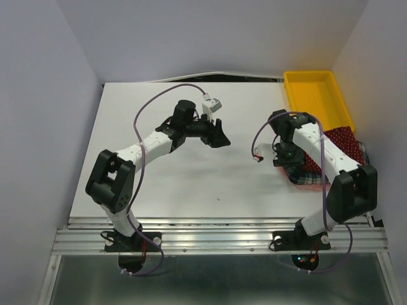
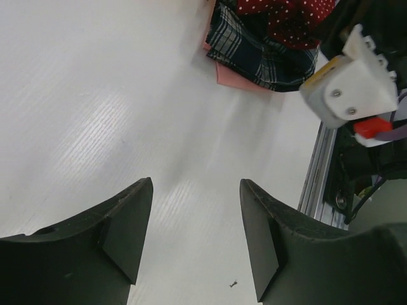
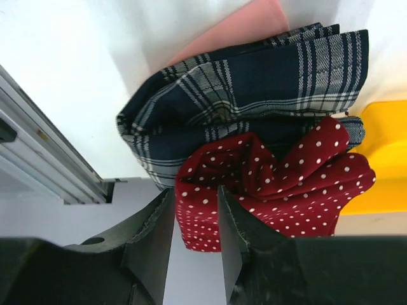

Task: Fold and stack the skirts
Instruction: Neatly place the folded skirt to the corner

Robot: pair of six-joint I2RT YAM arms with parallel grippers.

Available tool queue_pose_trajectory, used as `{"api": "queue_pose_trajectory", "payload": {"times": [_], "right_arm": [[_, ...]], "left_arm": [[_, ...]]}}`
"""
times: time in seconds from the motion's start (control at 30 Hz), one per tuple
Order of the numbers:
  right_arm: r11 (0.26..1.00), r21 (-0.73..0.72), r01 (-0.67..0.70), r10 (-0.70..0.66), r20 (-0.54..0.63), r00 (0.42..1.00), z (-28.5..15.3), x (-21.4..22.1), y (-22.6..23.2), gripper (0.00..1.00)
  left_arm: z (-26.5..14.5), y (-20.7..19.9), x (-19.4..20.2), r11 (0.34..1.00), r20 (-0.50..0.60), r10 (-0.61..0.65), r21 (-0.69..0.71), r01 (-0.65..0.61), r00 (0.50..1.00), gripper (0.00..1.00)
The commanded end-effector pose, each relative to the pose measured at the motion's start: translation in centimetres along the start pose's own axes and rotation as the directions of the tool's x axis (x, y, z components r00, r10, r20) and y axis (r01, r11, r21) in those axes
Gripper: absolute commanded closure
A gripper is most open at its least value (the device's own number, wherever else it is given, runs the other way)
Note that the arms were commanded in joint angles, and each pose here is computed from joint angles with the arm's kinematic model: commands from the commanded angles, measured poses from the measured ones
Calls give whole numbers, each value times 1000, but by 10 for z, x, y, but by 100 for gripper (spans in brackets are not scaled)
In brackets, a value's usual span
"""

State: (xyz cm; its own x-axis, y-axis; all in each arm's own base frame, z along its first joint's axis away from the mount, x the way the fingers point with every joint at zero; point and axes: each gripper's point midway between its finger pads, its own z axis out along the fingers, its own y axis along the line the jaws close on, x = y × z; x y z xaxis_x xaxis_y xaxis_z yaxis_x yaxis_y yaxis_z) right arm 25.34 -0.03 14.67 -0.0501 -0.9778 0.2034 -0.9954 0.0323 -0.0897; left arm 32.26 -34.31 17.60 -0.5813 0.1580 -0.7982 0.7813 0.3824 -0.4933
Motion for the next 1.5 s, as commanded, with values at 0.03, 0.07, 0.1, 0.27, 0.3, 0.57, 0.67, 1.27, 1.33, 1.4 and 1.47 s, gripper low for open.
{"api": "queue_pose_trajectory", "payload": {"times": [0.03, 0.07, 0.1, 0.27, 0.3, 0.57, 0.67, 1.27, 1.33, 1.4, 1.47], "right_arm": [[998, -8, 59, -60, -191, 980, -6, 19, -14, 62], [998, -17, 61, -63, -200, 978, -4, 19, -13, 62], [997, -24, 72, -76, -206, 976, -2, 17, -12, 62], [993, -60, 104, -115, -229, 967, 5, 14, -5, 62], [993, -62, 103, -115, -231, 966, 6, 15, -4, 62], [987, -106, 125, -148, -253, 956, 15, 22, 20, 62], [985, -129, 113, -144, -261, 954, 20, 22, 24, 62], [980, -166, 112, -161, -323, 933, 29, 24, 18, 70], [978, -169, 120, -173, -347, 922, 29, 29, 20, 74], [976, -177, 127, -185, -363, 913, 30, 33, 23, 78], [975, -176, 135, -194, -383, 903, 29, 37, 23, 80]], "left_arm": [[-13, -13, -23, 998, 70, 51, 26, -53, 996, 32], [-14, -10, -23, 999, 71, 44, 20, -45, 997, 32], [-13, -7, -23, 999, 69, 35, 18, -36, 997, 32], [-16, 8, -25, 1000, 73, -26, 11, 26, 997, 32], [-16, 11, -24, 999, 72, -35, 12, 35, 997, 32], [-17, 16, -27, 999, 81, -54, 13, 53, 995, 32], [-17, 19, -21, 998, 71, -65, 9, 65, 995, 32], [-23, 22, -13, 996, 67, -87, -3, 87, 994, 32], [-23, 21, -14, 997, 72, -83, -1, 83, 994, 32], [-23, 21, -14, 996, 70, -84, 0, 84, 994, 32], [-23, 20, -15, 997, 72, -83, 0, 83, 994, 32]]}}
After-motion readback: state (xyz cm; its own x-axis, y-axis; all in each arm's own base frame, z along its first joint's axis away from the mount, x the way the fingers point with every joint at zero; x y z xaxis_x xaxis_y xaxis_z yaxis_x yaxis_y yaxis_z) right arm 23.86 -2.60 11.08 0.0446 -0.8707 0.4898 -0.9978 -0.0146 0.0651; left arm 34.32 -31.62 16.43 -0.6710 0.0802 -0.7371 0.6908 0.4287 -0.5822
